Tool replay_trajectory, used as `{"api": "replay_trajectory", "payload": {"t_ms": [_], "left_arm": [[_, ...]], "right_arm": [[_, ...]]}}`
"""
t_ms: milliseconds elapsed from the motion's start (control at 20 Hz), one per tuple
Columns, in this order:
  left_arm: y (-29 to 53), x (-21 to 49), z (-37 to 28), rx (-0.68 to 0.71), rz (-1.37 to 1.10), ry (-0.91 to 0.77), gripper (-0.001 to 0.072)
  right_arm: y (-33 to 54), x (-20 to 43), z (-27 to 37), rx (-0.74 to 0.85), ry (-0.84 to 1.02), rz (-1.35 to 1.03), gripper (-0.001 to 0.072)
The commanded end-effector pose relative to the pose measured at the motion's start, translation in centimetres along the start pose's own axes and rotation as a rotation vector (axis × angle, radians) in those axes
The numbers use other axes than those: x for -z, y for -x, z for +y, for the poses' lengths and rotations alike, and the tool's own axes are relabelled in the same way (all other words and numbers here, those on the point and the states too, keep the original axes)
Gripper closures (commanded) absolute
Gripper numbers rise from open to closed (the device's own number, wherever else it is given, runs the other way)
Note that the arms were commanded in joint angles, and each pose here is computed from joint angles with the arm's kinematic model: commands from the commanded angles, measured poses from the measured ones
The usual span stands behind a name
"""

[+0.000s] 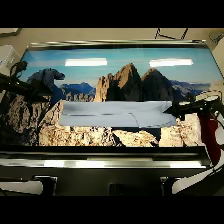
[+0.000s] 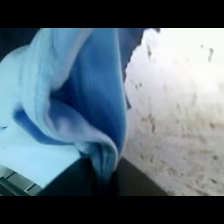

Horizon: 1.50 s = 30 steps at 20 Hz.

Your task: Fold the clothes and pants, and hang the long-sleeved shirts on hangers.

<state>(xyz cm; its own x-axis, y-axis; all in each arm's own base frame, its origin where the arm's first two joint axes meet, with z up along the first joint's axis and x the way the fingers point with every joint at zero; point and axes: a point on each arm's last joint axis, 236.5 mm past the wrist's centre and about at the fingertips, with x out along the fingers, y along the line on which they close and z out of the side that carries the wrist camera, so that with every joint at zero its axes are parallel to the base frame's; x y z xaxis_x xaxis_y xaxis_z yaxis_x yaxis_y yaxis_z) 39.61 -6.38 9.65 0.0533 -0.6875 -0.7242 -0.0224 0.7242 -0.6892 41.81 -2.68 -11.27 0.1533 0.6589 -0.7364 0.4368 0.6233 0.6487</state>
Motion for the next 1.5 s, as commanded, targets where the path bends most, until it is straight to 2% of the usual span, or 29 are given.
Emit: {"api": "replay_trajectory", "payload": {"t_ms": [0,100,150,200,250,400,550,650,950,1200,1250,1350,1450], "left_arm": [[-2.7,0.7,-3.3,-0.002,0.045,-0.085,0.0111],[-5.0,-0.3,-5.4,-0.002,0.008,-0.14,0.0129],[-6.6,-1.2,-6.6,-0.001,-0.028,-0.176,0.0273],[-8.3,-2.1,-7.7,0.0,-0.07,-0.205,0.0564],[-10.6,-3.0,-8.9,0.003,-0.116,-0.225,0.0681],[-18.7,-2.7,-11.5,0.004,-0.138,-0.268,0.0683],[-27.3,1.7,-11.4,-0.015,0.035,-0.288,0.0682],[-31.5,3.7,-10.6,-0.032,0.1,-0.212,0.0683],[-40.7,7.0,-16.6,0.196,0.098,0.063,0.0683],[-44.2,8.5,-22.7,0.339,-0.008,0.229,0.0684],[-44.1,8.2,-22.6,0.339,-0.017,0.226,0.0684],[-42.7,7.1,-21.7,0.336,-0.005,0.114,0.0687],[-39.1,4.5,-19.1,0.277,-0.005,-0.006,0.0688]], "right_arm": [[-0.8,0.1,1.9,0.014,0.041,-0.009,0.0674],[0.6,0.5,4.5,0.013,0.112,-0.037,0.0675],[1.5,0.8,6.1,0.012,0.151,-0.058,0.0676],[2.4,1.3,7.9,0.01,0.187,-0.081,0.0676],[3.3,1.9,9.7,0.008,0.218,-0.101,0.0676],[6.1,5.4,15.6,-0.014,0.304,-0.149,0.0675],[9.1,9.6,20.3,-0.04,0.376,-0.195,0.0675],[11.0,12.3,22.7,-0.061,0.398,-0.228,0.0675],[14.2,18.2,26.9,-0.132,0.439,-0.281,0.0674],[14.5,18.5,27.1,-0.145,0.407,-0.286,0.0674],[14.3,18.3,27.2,-0.152,0.4,-0.279,0.0674],[13.9,17.9,28.1,-0.201,0.381,-0.263,0.0674],[13.5,17.3,29.6,-0.277,0.373,-0.254,0.0674]]}}
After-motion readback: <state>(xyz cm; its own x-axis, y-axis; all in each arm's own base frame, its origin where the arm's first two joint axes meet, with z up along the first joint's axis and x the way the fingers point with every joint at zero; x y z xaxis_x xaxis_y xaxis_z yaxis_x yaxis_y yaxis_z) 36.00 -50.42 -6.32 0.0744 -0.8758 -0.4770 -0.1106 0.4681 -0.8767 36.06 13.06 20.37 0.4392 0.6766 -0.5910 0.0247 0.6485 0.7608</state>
